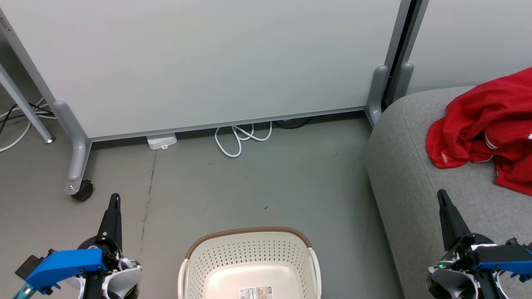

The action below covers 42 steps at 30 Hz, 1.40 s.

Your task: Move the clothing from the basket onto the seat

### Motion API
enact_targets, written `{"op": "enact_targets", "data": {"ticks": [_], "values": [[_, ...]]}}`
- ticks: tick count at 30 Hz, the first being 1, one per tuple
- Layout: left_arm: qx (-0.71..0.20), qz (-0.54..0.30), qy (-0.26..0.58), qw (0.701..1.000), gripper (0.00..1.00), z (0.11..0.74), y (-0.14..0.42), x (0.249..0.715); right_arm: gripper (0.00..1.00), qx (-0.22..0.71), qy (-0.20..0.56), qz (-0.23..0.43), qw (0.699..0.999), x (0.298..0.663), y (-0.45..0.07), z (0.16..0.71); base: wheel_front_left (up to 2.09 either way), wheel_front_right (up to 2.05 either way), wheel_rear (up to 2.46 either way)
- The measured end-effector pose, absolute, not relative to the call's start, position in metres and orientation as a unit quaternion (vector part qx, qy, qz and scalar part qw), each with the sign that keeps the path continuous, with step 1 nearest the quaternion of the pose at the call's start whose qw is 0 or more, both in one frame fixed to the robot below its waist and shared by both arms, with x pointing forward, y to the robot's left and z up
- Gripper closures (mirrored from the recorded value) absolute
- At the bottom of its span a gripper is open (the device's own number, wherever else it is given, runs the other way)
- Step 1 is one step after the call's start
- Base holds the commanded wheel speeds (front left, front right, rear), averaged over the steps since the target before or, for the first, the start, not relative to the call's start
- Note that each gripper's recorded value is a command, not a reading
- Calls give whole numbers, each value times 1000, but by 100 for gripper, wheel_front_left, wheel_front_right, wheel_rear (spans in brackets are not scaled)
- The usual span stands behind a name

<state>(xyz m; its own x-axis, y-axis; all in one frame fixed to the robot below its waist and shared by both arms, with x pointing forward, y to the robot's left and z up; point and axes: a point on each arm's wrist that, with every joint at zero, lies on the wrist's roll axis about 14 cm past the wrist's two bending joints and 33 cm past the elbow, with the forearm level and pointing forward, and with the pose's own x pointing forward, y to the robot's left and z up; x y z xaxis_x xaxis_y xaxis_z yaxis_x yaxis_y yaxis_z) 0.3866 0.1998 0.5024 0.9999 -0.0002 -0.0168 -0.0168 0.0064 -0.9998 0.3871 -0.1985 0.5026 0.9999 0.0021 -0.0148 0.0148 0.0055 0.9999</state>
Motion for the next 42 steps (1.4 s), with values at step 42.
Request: {"op": "enact_targets", "data": {"ticks": [42], "values": [[-709,4,4,705,100,504,200,388,100,709,4,-4,705,388,-199,504,0,0,0]]}}
